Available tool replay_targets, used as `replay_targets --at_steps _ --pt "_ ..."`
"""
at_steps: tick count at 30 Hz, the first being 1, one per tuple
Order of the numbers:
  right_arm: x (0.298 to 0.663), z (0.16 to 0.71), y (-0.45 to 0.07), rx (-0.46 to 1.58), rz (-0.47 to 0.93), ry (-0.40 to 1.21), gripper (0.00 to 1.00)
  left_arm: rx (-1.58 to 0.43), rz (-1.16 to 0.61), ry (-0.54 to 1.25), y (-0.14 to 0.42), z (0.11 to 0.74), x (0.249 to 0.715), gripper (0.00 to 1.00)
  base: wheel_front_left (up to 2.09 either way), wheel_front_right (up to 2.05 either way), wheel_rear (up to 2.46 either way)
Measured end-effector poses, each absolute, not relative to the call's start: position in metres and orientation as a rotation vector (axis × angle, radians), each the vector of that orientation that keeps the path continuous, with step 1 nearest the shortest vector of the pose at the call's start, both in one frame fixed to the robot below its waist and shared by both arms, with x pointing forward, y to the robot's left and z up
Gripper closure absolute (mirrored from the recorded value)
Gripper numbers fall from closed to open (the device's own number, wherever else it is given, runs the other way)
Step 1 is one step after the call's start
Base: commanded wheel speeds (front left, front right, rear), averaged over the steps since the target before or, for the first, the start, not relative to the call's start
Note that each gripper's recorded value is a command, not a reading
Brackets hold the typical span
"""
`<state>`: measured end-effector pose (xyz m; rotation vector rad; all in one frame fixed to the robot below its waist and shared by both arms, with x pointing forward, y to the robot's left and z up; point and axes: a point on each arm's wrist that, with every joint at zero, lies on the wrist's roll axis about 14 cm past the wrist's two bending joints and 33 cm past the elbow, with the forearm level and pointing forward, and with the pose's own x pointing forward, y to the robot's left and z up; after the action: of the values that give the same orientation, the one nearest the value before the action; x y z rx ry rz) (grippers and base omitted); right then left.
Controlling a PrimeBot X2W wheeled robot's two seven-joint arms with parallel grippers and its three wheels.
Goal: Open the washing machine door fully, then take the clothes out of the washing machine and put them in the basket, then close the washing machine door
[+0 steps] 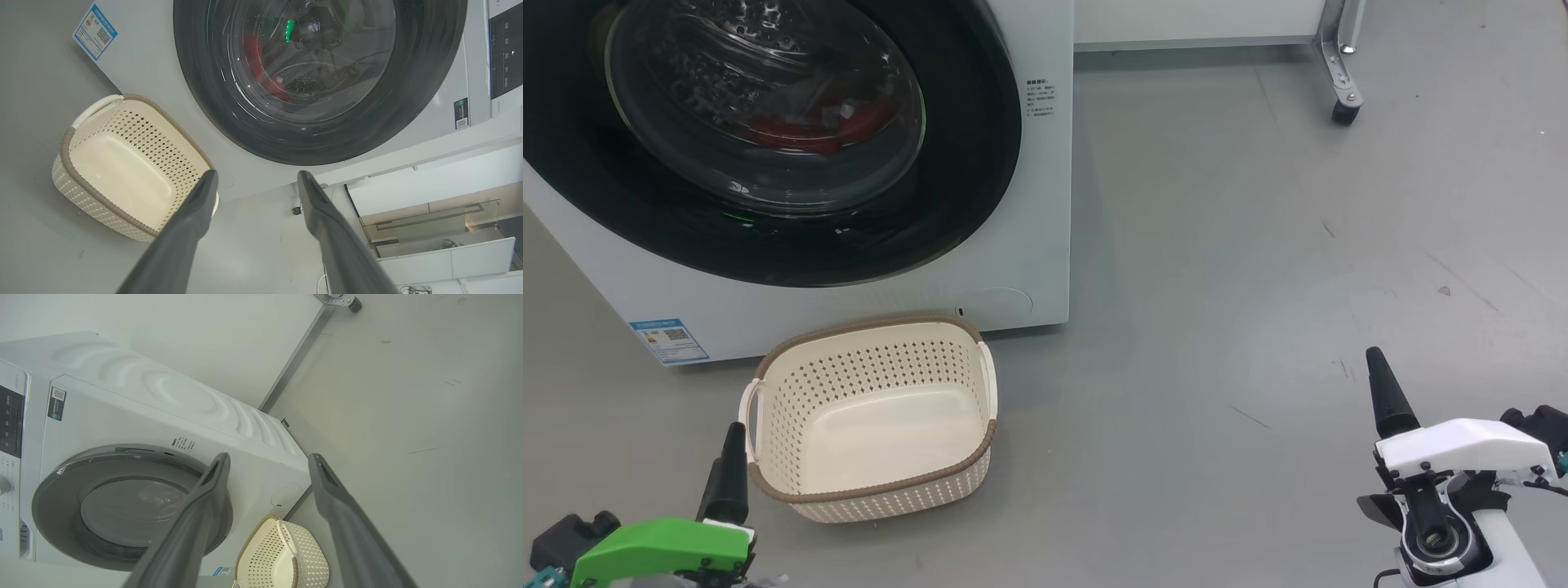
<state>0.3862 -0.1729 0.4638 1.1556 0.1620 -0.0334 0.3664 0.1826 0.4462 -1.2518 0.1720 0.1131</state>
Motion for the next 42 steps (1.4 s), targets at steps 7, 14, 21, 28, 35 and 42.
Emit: replay_targets --at_steps 7,14,21,28,35,42 --pt "0.391 0.466 -0.166 1.030 0.007 0.169 0.00 -1.141 0.091 0.170 0.183 0.449 0.371 0.00 0.00 0.00 0.00" --pt "0.397 0.470 -0.159 0.895 0.054 0.169 0.00 -1.024 0.089 0.157 0.190 0.450 0.372 0.00 0.00 0.00 0.00" --pt "0.402 0.471 -0.150 0.764 0.101 0.173 0.00 -0.906 0.082 0.142 0.194 0.452 0.373 0.00 0.00 0.00 0.00" --pt "0.406 0.474 -0.142 0.643 0.141 0.168 0.00 -0.798 0.062 0.118 0.195 0.459 0.377 0.00 0.00 0.00 0.00" --pt "0.408 0.474 -0.133 0.538 0.184 0.164 0.00 -0.684 0.039 0.118 0.191 0.458 0.377 0.00 0.00 0.00 0.00" --pt "0.406 0.467 -0.124 0.431 0.227 0.178 0.00 -0.574 0.000 0.131 0.182 0.455 0.375 0.00 0.00 0.00 0.00"
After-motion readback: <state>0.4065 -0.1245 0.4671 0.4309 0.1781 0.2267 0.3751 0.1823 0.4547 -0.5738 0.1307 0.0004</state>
